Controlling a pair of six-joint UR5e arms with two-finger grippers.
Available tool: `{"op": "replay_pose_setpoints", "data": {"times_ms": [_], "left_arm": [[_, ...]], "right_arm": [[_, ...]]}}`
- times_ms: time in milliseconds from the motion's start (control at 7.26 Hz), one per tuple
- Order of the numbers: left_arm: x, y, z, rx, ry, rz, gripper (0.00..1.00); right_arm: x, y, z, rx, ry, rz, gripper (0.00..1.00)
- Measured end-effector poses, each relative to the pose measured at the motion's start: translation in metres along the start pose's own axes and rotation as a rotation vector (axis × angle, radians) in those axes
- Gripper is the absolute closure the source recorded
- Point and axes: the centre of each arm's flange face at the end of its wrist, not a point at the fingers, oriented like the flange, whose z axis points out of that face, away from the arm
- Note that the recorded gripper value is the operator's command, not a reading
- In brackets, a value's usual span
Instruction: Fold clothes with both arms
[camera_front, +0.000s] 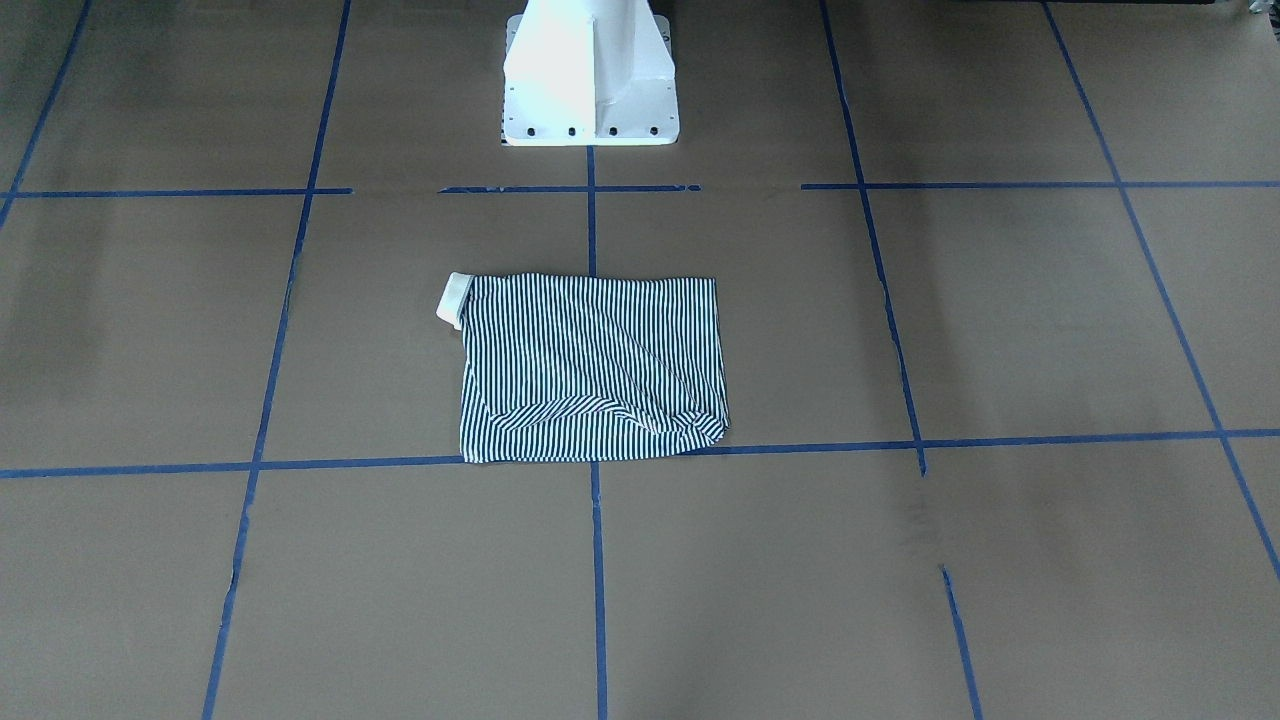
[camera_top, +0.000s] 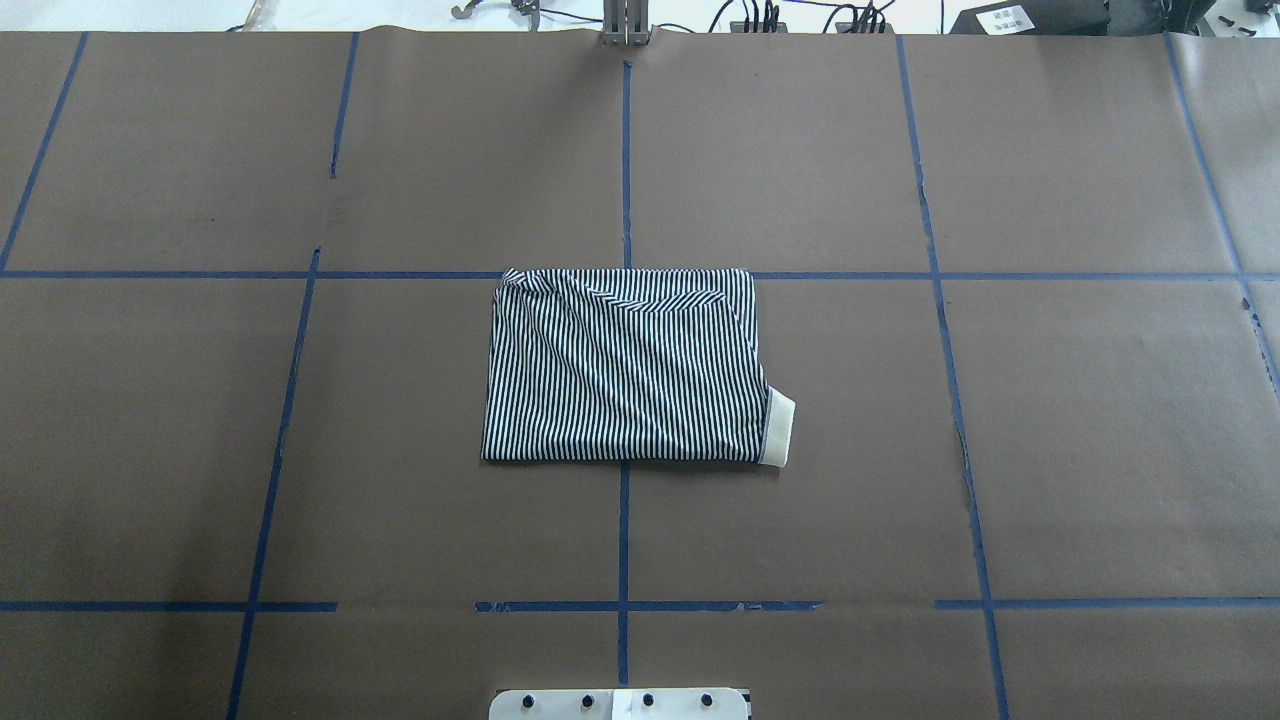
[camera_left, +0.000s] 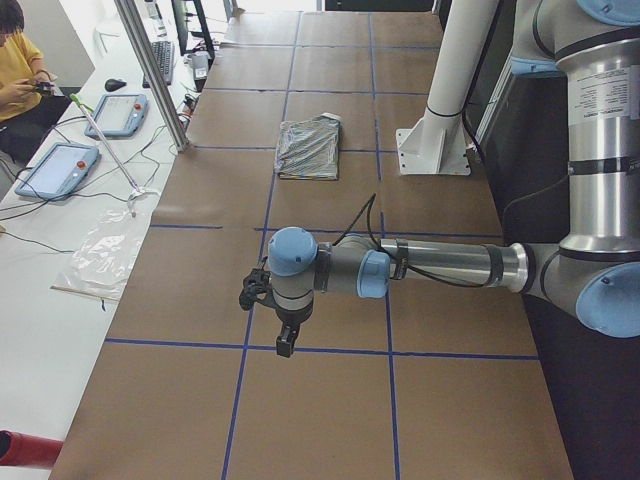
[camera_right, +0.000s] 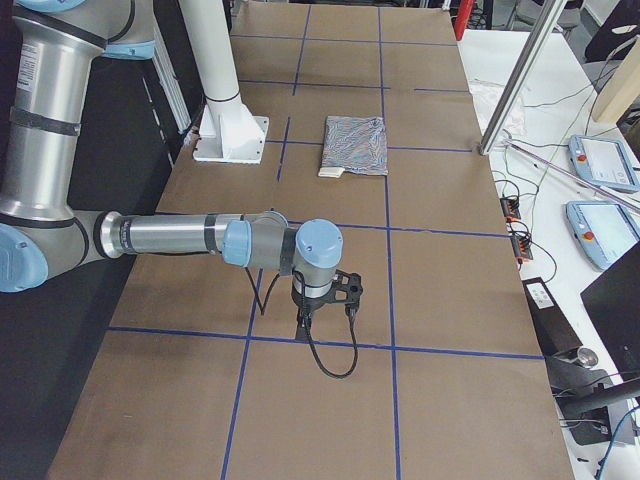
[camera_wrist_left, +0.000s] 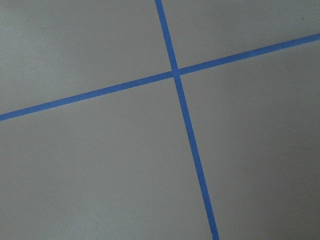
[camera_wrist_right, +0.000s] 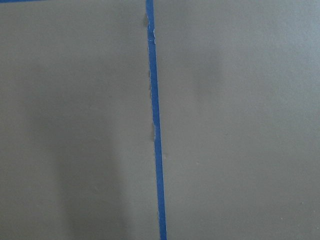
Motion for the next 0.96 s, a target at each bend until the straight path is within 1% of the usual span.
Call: {"op": "replay_pose_setpoints", "data": {"times_ms": [964], "left_arm": [[0.0034, 0.0021, -0.0003, 0.0, -0.001, 0.01, 0.0]], "right_arm": [[0.0003, -0.0003, 0.0002, 0.0, 0.002, -0.004, 0.0]]}}
